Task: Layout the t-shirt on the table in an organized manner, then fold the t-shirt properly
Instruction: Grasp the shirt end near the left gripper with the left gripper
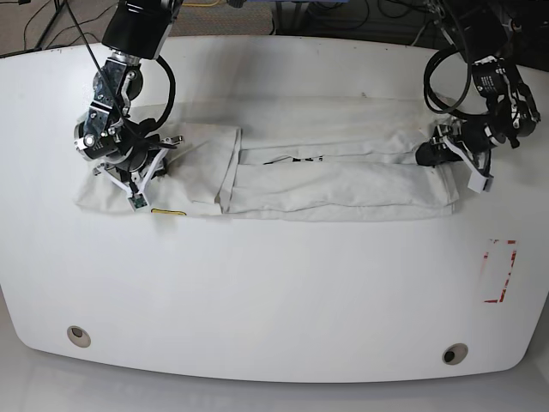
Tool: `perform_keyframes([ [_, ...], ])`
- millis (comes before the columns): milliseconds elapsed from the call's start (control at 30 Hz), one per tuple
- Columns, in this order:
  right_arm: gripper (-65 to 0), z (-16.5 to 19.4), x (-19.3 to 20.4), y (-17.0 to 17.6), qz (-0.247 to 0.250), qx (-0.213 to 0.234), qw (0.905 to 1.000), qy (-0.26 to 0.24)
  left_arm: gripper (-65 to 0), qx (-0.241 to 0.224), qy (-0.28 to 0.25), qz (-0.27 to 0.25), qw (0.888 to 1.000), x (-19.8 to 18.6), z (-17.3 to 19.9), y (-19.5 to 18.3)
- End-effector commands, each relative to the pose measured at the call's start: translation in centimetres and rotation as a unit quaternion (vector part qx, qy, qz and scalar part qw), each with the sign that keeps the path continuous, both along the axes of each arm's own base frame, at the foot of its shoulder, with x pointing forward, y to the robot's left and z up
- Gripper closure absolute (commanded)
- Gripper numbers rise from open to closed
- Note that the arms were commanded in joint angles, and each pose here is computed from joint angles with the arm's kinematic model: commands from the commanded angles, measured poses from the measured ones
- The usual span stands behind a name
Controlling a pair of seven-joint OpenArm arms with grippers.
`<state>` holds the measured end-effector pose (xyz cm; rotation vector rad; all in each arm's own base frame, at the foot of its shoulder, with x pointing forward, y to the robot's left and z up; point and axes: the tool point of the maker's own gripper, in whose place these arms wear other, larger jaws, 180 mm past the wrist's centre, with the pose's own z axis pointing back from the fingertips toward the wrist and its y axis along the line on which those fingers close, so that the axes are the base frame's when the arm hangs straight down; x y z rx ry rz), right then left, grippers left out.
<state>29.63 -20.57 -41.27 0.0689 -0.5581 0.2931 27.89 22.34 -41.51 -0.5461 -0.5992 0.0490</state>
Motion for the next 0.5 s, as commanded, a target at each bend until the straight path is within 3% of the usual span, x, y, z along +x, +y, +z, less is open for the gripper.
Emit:
perform_keyframes([
  [0, -10.1, 1.32, 1.19, -0.36, -0.001, -0.002, 0.9996, -0.027, -7.2, 0.008, -0.022, 0.001, 1.0, 1.11, 1.0, 0.37],
  [300, -10.1, 1.32, 1.19, -0.36, -0.001, -0.002, 0.9996, -0.027, -7.1, 0.012, -0.028, 0.006, 1.0, 1.32, 1.02, 0.52],
  [467, -10.1, 1.32, 1.19, -0.36, -0.001, -0.002, 0.9996, -0.027, -13.1, 0.012, -0.028, 0.006, 1.0, 1.38, 1.06, 0.52],
])
